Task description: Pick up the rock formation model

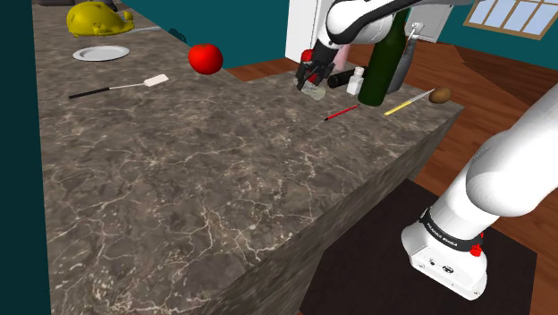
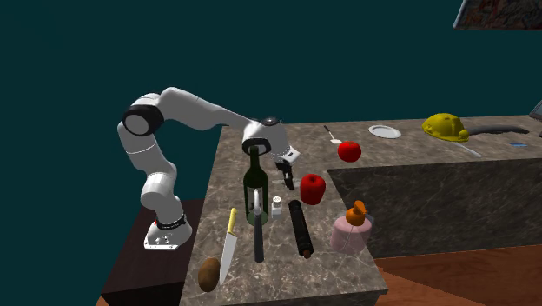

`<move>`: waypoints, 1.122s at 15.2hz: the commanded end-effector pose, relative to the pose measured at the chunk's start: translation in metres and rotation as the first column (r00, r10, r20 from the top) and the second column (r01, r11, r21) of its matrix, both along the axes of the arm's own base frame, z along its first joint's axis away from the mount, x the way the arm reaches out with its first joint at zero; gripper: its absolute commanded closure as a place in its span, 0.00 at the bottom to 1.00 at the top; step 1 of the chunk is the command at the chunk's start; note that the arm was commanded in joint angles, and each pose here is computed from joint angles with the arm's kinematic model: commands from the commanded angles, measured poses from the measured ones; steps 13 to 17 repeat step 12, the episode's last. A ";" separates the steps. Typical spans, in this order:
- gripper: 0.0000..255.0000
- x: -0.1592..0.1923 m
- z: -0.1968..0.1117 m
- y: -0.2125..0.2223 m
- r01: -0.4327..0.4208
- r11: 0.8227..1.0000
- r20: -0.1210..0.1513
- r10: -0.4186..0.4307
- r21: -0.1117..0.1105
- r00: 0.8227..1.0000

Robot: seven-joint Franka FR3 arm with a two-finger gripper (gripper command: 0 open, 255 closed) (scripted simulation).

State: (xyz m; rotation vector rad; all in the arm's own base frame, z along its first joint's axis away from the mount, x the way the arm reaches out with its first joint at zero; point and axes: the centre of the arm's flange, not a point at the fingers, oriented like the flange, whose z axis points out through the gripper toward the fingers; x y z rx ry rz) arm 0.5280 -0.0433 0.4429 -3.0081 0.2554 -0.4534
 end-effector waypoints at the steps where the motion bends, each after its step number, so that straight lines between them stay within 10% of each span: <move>1: 1.00 0.001 0.011 -0.001 0.000 1.000 0.000 0.000 0.000 1.000; 17: 1.00 0.001 0.060 -0.001 0.000 1.000 0.000 0.000 0.000 1.000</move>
